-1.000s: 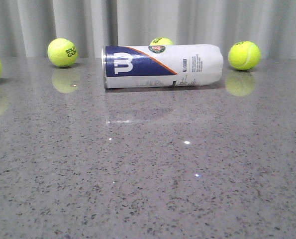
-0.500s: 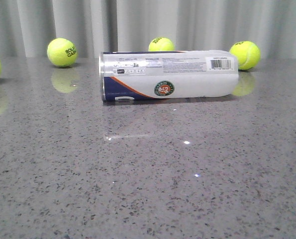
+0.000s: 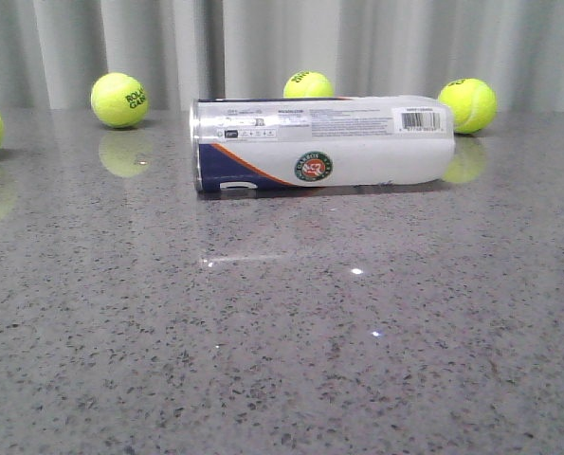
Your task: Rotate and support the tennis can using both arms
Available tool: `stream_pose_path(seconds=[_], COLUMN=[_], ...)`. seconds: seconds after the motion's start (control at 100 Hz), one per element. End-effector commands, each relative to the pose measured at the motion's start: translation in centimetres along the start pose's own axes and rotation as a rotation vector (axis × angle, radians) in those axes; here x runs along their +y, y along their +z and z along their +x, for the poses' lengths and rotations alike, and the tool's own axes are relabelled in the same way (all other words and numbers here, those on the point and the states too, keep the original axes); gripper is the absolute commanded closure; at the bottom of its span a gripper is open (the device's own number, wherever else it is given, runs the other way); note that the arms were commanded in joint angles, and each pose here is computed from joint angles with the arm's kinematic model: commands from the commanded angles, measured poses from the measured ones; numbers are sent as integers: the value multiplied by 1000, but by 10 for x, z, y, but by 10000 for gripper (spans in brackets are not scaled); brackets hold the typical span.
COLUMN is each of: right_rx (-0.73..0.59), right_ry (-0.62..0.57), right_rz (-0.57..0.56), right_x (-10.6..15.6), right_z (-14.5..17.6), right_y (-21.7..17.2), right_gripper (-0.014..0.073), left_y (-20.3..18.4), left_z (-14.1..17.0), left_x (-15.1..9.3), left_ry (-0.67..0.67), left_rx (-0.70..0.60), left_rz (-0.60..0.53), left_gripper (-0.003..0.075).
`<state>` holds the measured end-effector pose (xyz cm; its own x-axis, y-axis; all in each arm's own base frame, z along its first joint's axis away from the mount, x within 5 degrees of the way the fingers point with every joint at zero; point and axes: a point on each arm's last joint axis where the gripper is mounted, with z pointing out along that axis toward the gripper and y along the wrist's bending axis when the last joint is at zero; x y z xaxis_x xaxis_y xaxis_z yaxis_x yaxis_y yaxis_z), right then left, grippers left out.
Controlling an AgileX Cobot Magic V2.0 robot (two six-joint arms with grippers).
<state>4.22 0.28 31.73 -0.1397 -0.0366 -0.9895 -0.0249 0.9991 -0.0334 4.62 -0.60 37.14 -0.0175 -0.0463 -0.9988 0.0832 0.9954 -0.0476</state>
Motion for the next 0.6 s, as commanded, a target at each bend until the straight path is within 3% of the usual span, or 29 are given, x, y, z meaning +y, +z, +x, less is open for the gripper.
stream_pose_path(seconds=[0.0,0.26,0.59], right_rx=[-99,-99,-99], right_ry=[7,7,7], right_rz=[14,14,14], right_x=[-1,-1,-1], right_z=[-15,-15,-15], right_y=[-2,-2,-2], right_gripper=[663,663,663], left_y=[13,65,119], left_z=[-29,-60,-35], left_x=[-2,-3,-1], left_ry=[-17,-7,-23], left_rx=[56,337,639], left_rz=[9,19,27], left_gripper=[741,741,728])
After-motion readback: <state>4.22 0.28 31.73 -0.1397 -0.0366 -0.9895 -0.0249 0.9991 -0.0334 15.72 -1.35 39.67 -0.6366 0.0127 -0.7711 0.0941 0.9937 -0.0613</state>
